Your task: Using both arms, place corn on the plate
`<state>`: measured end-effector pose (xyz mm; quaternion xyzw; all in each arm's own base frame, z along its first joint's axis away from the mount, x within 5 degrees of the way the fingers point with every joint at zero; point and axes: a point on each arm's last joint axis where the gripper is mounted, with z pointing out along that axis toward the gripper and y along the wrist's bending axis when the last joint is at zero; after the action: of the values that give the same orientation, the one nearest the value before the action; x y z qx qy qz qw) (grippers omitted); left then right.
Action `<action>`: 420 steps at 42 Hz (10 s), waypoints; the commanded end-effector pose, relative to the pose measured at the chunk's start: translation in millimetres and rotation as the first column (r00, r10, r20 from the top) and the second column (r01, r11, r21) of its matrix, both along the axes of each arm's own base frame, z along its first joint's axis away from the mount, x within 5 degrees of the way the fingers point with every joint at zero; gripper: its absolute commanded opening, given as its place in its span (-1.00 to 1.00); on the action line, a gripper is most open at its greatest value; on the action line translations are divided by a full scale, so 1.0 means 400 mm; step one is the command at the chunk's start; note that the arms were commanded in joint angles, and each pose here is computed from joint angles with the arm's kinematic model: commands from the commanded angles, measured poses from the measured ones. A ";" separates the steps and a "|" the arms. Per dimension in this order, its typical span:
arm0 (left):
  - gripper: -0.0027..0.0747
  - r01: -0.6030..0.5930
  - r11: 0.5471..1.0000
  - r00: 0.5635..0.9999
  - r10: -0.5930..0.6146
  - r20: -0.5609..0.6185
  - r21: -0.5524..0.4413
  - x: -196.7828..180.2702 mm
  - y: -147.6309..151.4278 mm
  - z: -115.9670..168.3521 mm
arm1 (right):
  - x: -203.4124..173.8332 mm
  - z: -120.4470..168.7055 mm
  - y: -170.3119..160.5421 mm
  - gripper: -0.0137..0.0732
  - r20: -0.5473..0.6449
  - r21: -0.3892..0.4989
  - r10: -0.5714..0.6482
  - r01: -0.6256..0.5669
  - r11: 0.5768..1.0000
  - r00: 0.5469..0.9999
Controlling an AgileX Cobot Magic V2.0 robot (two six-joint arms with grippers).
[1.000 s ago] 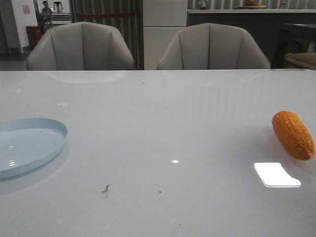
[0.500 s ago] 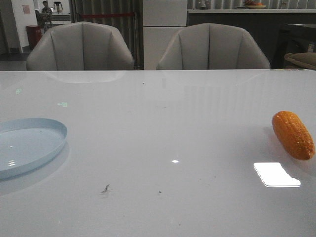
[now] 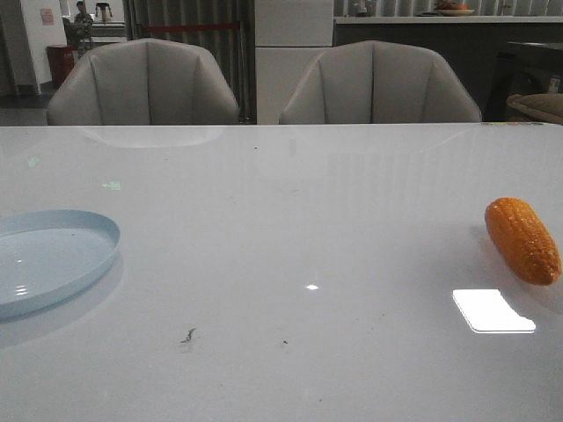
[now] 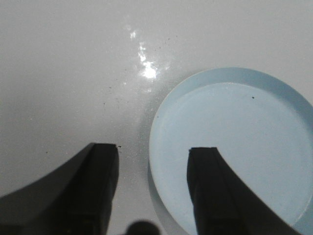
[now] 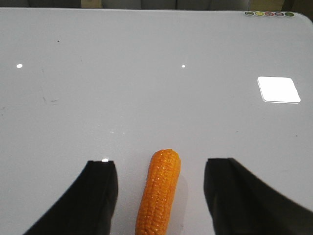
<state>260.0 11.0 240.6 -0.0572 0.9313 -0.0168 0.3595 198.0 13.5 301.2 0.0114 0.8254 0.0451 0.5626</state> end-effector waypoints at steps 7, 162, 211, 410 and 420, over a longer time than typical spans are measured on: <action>0.12 -0.006 1.000 0.993 0.003 -0.119 -0.024 0.132 0.005 -0.016 | 0.006 0.046 0.002 0.46 0.106 -0.005 0.007 -0.006 1.000 0.994; 0.01 0.366 0.929 0.928 -0.368 0.048 0.052 0.347 -0.327 0.387 | 0.001 0.030 0.001 0.46 0.028 0.001 0.002 -0.002 1.000 1.000; 0.01 0.016 0.991 0.910 -0.071 0.409 0.136 -0.154 -0.029 0.271 | 0.254 0.058 0.014 0.59 -0.383 -0.058 -0.018 -0.004 0.998 0.924; -0.70 0.014 0.990 0.919 -0.067 0.389 0.137 -0.156 -0.027 0.267 | -0.032 0.090 -0.051 0.75 -0.333 -0.008 -0.075 0.077 0.997 0.940; -0.70 0.014 0.990 0.919 -0.067 0.389 0.137 -0.156 -0.027 0.267 | -0.032 0.090 -0.051 0.75 -0.333 -0.008 -0.075 0.077 0.997 0.940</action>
<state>197.3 1.1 330.7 -0.0101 0.8671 0.0340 0.4969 184.4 -5.8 322.4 0.0549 0.9261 0.0255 0.3724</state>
